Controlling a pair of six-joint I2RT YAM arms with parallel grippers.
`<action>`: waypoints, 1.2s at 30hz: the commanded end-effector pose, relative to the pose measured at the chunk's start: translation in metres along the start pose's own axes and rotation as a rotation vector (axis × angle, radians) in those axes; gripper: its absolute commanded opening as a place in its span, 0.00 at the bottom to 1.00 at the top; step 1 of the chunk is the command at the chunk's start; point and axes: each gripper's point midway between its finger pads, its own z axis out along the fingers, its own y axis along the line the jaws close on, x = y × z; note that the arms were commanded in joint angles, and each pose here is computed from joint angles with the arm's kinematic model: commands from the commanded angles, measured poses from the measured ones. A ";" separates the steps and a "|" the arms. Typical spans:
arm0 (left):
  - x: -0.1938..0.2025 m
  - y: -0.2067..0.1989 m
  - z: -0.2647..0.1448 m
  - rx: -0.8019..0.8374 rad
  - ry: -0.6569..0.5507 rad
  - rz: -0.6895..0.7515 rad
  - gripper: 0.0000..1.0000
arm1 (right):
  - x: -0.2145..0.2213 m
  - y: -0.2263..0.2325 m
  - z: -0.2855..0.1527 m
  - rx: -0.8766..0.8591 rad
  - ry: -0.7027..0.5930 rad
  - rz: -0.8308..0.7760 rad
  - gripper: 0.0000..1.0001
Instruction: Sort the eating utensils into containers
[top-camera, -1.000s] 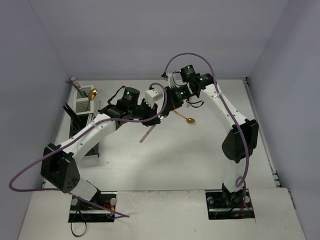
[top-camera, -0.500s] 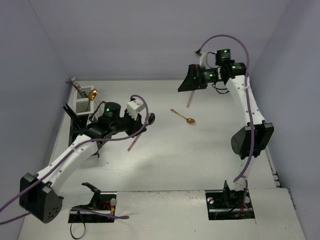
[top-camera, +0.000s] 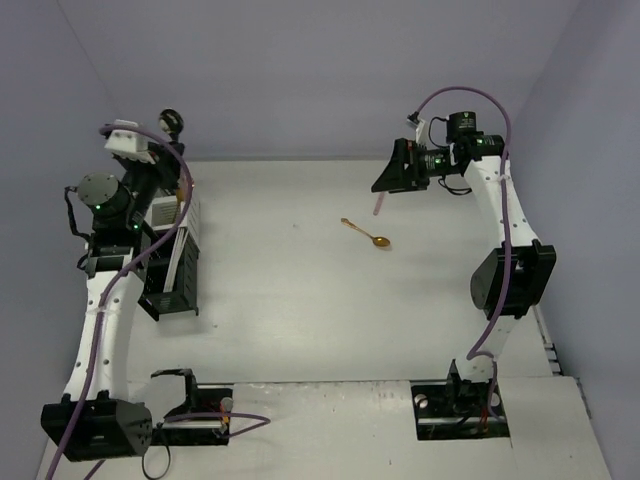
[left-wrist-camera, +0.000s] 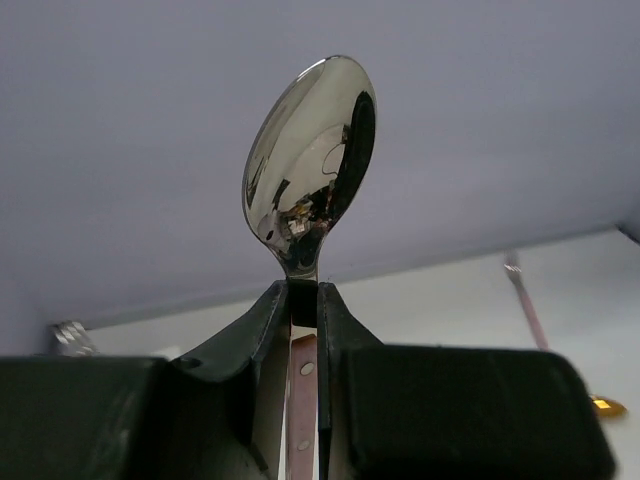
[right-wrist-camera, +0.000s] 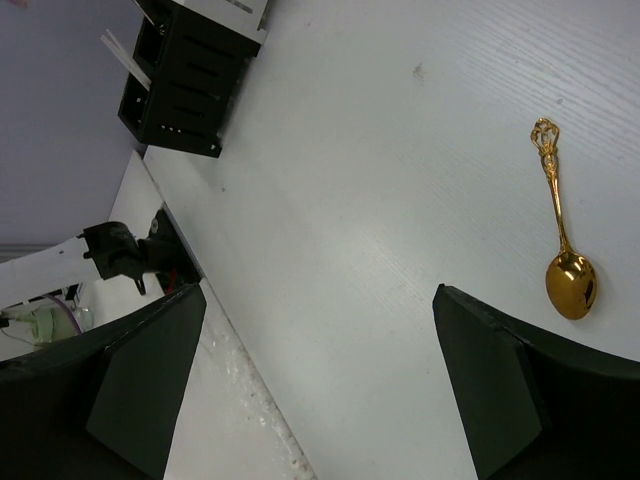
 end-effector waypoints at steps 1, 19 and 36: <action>-0.057 0.040 0.013 -0.025 -0.200 0.023 0.00 | -0.006 0.018 -0.011 -0.031 -0.033 -0.075 0.95; 0.031 0.132 0.035 -0.088 -0.136 0.087 0.00 | 0.009 -0.001 0.000 -0.025 0.007 -0.061 0.94; 0.104 0.149 0.046 -0.064 -0.035 0.062 0.00 | 0.018 -0.014 0.004 -0.008 0.028 -0.046 0.95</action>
